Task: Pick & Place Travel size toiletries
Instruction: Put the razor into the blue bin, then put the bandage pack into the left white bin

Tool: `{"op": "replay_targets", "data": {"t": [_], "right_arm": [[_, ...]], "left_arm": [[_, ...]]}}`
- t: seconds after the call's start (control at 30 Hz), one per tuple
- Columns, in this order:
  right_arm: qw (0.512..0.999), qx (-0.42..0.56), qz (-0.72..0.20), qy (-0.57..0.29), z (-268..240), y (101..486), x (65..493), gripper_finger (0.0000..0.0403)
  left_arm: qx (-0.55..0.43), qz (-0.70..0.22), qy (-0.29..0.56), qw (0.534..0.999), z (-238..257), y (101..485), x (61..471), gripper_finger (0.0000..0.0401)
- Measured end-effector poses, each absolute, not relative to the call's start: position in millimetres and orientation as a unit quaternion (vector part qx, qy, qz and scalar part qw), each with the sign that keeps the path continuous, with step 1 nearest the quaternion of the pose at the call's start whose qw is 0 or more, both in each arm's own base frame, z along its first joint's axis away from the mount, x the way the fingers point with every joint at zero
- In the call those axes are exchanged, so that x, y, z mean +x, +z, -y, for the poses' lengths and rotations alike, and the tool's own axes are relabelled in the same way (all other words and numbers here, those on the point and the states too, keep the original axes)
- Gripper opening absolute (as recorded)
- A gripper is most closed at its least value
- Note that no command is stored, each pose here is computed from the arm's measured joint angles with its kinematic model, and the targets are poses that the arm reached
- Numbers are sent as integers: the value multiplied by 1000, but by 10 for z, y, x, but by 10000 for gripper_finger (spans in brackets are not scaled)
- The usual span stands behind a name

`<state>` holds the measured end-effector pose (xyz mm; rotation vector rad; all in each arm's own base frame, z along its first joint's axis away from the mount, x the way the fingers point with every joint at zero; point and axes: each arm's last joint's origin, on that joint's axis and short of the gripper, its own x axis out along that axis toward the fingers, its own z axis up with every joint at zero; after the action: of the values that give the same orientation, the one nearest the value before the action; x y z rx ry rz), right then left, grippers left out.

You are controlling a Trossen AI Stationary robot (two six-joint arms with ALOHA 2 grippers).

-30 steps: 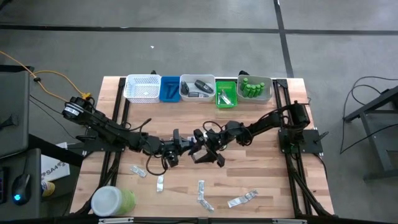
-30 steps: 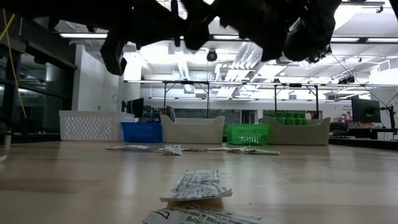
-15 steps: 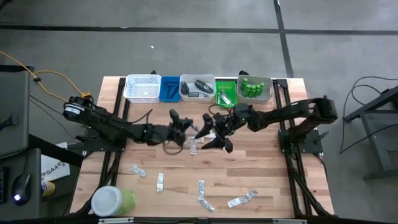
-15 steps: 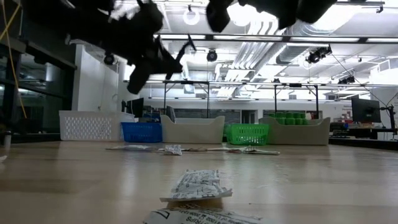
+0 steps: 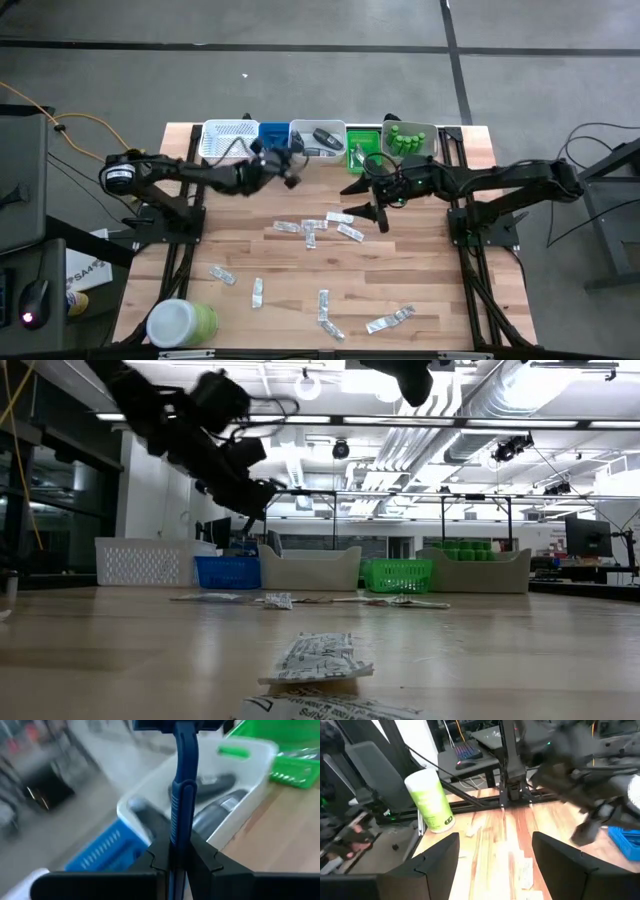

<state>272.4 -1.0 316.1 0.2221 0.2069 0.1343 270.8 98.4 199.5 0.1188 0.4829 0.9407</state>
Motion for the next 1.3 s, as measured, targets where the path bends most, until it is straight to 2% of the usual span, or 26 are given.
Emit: {"op": "replay_targets", "data": {"t": [0.23,0.37,0.5,0.8,0.97,1.13,1.3], "right_arm": [[986,91,-124,66,-41,3123,2709,244],[985,88,-137,56,-35,3097,2702,244],[985,87,-136,53,-44,3098,2703,244],[984,92,-139,58,-193,3095,2697,244],[980,116,-152,56,-285,3073,2684,244],[957,194,-213,20,-400,2996,2579,244],[919,271,-286,-11,-597,2884,2444,244]], "left_arm": [[-109,-300,497,807,-1528,2214,2529,30],[-192,-306,479,800,-1762,2209,2384,30],[-227,-297,481,793,-1888,2181,2309,35],[-238,-300,483,787,-1883,2168,2296,103],[-235,-305,478,790,-1858,2172,2306,125],[-210,-290,431,828,-1743,2359,2302,128],[-149,-257,392,871,-1410,2672,2320,129]]}}
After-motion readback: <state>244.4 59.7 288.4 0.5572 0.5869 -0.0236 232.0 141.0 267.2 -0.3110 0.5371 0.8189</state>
